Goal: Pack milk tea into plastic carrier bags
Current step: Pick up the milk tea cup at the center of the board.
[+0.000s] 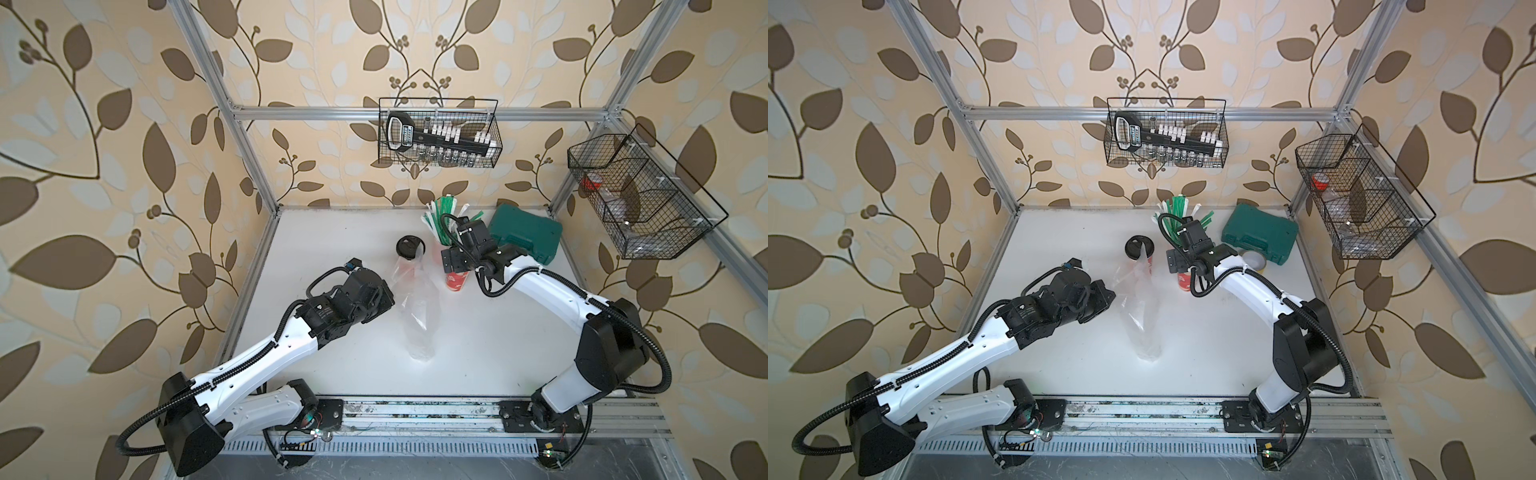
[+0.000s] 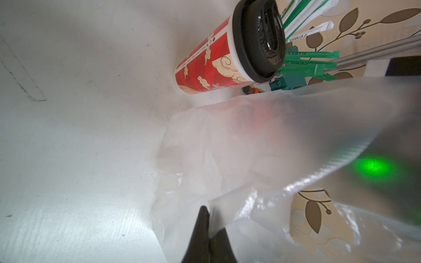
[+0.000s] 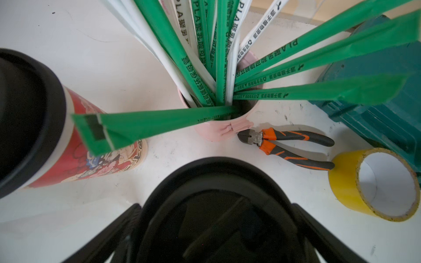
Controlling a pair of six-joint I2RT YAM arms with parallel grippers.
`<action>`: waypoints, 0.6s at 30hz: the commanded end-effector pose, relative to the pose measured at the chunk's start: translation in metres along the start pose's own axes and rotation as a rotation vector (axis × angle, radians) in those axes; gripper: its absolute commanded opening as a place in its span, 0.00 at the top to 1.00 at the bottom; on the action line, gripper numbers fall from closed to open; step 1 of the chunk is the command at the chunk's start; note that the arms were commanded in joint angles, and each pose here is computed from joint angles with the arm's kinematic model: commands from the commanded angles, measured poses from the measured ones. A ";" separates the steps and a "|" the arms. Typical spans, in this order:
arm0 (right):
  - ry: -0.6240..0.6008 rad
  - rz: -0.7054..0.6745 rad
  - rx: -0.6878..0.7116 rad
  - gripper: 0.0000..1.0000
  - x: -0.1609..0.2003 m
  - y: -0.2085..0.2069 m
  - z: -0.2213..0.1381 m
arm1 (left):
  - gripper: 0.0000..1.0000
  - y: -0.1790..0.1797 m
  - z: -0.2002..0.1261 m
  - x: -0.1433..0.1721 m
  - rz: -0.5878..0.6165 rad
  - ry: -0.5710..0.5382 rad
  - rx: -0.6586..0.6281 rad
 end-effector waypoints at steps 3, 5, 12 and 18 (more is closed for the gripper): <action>-0.032 0.007 0.004 0.07 -0.010 -0.001 -0.008 | 1.00 -0.014 -0.007 -0.008 0.003 -0.021 0.050; -0.040 0.006 -0.007 0.13 -0.011 0.000 -0.011 | 1.00 -0.014 -0.007 -0.008 0.003 -0.022 0.051; -0.070 -0.015 -0.052 0.18 -0.021 0.001 -0.041 | 1.00 -0.017 -0.006 -0.008 0.003 -0.018 0.060; -0.175 -0.055 -0.139 0.26 -0.038 0.007 -0.113 | 1.00 -0.022 -0.006 -0.009 0.004 -0.013 0.077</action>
Point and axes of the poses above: each gripper's point midway between its finger pads, its own z axis out along the fingers, its own y axis along the line the jaws close on, x = y × z, the point moved 7 cm from there along -z, back along the fingers, and after that the axes turned 7 degrees about -z, right-handed, at the moved point
